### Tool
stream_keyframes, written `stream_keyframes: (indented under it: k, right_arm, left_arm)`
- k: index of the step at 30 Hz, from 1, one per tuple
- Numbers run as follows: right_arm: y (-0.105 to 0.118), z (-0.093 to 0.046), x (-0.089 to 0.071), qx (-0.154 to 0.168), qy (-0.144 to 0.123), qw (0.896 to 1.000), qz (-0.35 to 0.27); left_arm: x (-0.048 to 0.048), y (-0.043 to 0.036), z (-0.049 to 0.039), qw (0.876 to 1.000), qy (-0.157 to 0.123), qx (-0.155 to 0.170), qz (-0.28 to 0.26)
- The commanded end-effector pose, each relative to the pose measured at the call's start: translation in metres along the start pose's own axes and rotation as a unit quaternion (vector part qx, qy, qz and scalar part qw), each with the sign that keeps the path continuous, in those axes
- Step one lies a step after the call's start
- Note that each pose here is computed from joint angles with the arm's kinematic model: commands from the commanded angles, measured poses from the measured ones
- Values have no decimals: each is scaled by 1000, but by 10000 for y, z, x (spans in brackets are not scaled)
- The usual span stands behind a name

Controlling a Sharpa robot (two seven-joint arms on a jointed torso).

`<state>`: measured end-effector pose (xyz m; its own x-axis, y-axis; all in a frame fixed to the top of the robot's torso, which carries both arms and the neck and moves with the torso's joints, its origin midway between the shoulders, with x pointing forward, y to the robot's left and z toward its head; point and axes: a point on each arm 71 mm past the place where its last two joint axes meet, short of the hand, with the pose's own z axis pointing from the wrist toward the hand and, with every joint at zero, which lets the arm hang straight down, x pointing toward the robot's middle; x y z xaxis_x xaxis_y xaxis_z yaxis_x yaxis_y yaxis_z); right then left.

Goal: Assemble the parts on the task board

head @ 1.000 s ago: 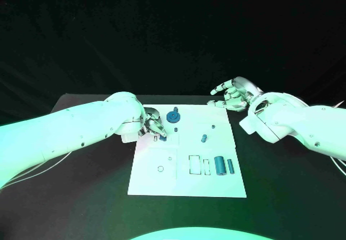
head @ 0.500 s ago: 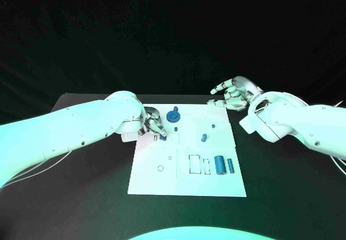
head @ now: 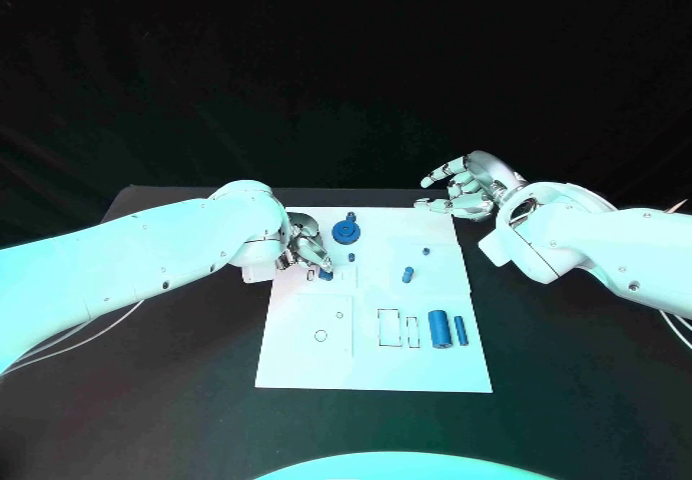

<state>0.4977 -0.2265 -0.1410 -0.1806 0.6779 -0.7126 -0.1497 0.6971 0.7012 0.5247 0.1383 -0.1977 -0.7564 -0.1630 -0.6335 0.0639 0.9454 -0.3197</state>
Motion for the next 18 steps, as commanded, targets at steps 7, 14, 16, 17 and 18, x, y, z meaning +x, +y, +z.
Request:
stream_keyframes:
  k: [7,14,16,17,18]
  right_arm:
    - [5,-5,4,-2,1,1000,0]
    - [6,-5,5,-2,1,1000,0]
    - [5,-5,4,-2,1,1000,0]
    - [5,-5,4,-2,1,1000,0]
    - [5,-5,3,-2,1,1000,0]
  left_arm:
    - [33,-13,30,1000,6,0,-1]
    - [35,-18,39,1000,7,0,-2]
    - [36,-20,40,1000,7,0,-2]
    - [37,-20,41,1000,8,0,-2]
    - [38,-20,42,1000,8,0,-2]
